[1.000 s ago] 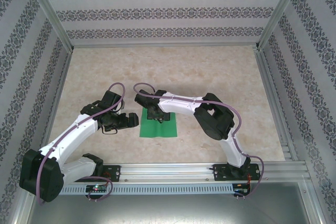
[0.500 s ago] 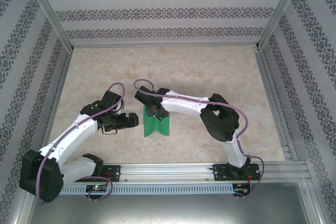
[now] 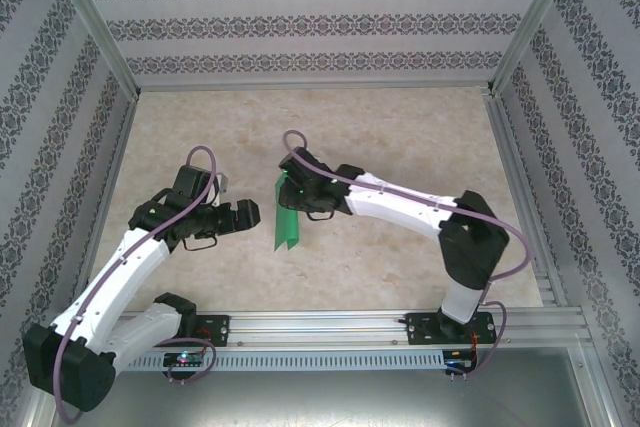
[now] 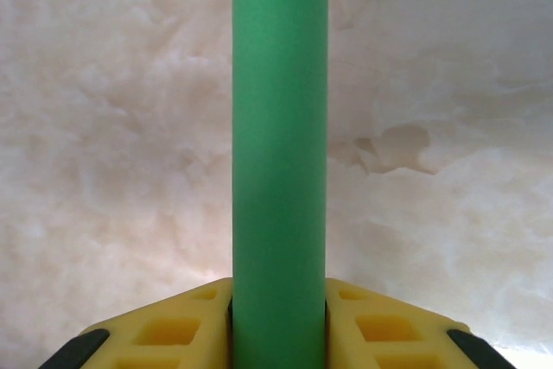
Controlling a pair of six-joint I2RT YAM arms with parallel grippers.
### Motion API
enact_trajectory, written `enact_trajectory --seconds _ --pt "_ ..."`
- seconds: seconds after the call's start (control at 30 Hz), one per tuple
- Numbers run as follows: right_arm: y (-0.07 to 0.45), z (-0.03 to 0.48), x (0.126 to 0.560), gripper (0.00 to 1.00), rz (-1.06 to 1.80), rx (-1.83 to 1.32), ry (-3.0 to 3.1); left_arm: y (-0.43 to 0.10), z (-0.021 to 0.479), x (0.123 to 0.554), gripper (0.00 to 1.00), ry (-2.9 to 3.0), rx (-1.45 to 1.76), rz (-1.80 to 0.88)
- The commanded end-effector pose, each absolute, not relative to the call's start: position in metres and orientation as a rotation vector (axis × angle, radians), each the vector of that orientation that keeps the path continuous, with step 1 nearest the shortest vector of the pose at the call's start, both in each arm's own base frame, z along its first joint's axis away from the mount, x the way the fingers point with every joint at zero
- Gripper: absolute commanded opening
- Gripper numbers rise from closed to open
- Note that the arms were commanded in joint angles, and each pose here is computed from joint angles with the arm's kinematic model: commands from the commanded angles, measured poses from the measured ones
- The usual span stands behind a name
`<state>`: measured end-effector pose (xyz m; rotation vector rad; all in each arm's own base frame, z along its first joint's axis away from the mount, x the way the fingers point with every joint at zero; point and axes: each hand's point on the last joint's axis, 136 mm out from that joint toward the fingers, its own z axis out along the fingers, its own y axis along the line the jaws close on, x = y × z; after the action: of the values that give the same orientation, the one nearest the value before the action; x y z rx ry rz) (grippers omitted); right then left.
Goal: Fold a paper plane with a square sheet of paper (pick it up from the middle)
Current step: Fold the square sheet of paper in half at the center of the table.
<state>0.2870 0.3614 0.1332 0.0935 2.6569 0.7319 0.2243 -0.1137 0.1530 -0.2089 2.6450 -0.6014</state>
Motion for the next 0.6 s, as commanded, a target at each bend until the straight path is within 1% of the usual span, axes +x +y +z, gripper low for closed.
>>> enact_trajectory --seconds 0.0,0.17,0.33,0.43,0.57 --pt "0.367 0.144 0.287 0.29 0.983 0.102 2.584 -0.131 0.166 0.228 1.00 2.610 -0.249 -0.773" --pt "0.347 0.124 0.282 0.31 1.107 0.127 2.560 -0.157 0.163 0.245 1.00 2.564 -0.280 -0.979" --pt "0.330 0.097 0.274 0.33 1.116 0.123 2.594 -0.176 0.155 0.260 0.99 2.569 -0.261 -1.007" --pt "0.325 0.084 0.271 0.33 1.157 0.133 2.598 -0.191 0.144 0.267 0.96 2.593 -0.249 -1.025" --pt "0.315 0.066 0.269 0.34 1.148 0.144 2.630 -0.213 0.127 0.276 0.88 2.624 -0.227 -1.022"
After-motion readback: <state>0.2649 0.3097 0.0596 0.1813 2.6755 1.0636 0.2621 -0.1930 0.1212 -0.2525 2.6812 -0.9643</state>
